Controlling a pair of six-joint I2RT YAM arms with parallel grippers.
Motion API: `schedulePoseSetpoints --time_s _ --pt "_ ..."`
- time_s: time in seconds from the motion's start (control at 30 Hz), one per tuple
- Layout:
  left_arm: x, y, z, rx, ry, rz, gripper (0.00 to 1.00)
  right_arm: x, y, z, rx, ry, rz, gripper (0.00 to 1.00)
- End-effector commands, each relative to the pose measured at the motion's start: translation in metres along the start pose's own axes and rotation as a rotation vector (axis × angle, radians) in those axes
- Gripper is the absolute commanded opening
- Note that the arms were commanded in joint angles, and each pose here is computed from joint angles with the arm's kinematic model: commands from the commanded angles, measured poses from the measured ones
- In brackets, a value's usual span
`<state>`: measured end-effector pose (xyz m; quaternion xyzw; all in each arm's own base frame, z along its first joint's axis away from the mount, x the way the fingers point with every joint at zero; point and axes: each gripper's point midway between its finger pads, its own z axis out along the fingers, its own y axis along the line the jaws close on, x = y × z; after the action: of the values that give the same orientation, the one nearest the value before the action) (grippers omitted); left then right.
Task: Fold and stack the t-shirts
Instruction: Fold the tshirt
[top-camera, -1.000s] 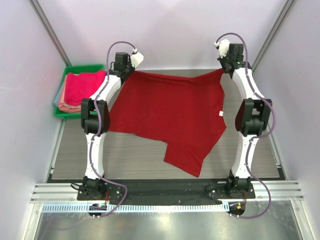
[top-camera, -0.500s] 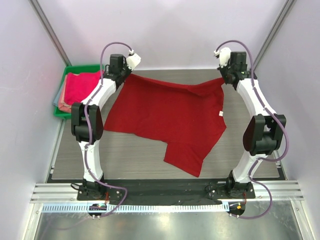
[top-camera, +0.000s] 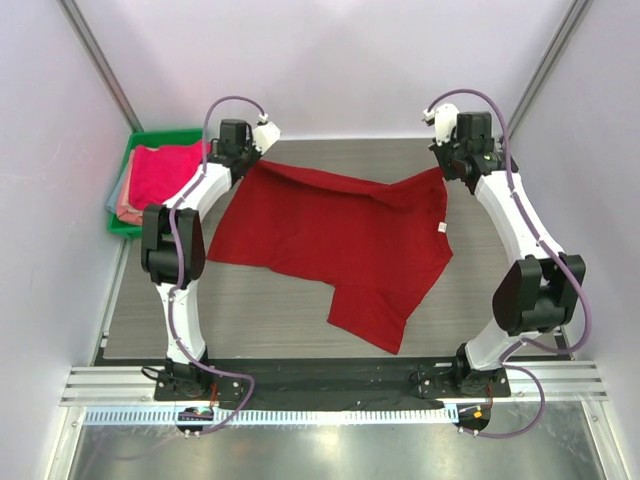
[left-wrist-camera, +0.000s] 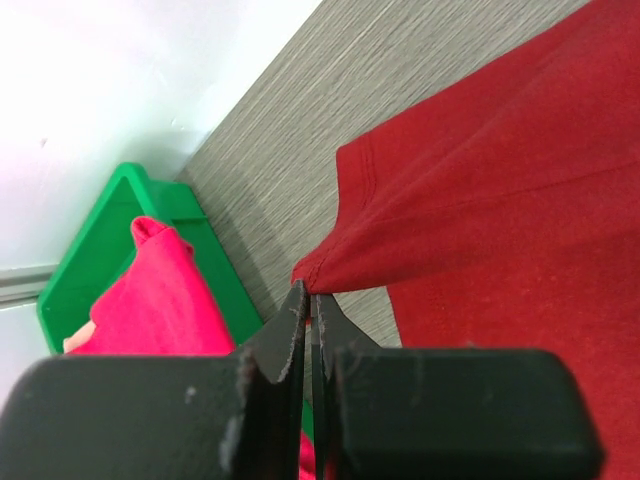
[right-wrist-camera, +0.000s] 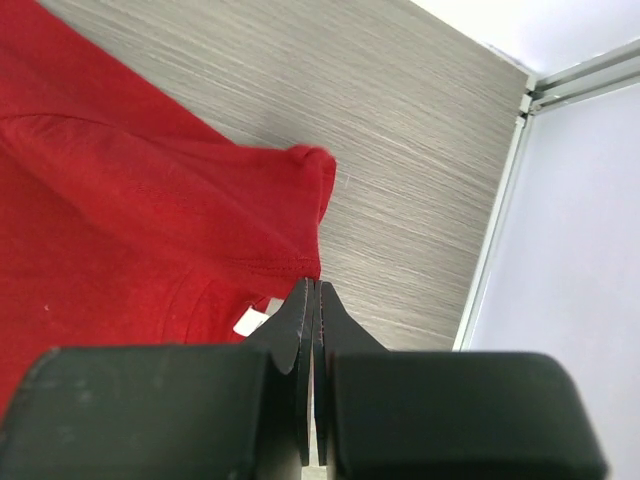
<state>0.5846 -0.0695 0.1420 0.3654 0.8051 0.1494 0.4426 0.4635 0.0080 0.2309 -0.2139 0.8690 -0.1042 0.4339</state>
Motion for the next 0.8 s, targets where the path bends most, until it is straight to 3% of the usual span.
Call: schedulePoseSetpoints --time_s 0.0,0.77 --pt "-0.021 0.03 -0.023 -0.069 -0.056 0.007 0.0 -0.019 -0.007 -0.029 0.021 -0.066 0.038 0.01" --pt "0.034 -0.001 -0.03 0.003 0.074 0.042 0.0 0.017 0.061 -0.065 -0.184 -0.006 0.146 0.01"
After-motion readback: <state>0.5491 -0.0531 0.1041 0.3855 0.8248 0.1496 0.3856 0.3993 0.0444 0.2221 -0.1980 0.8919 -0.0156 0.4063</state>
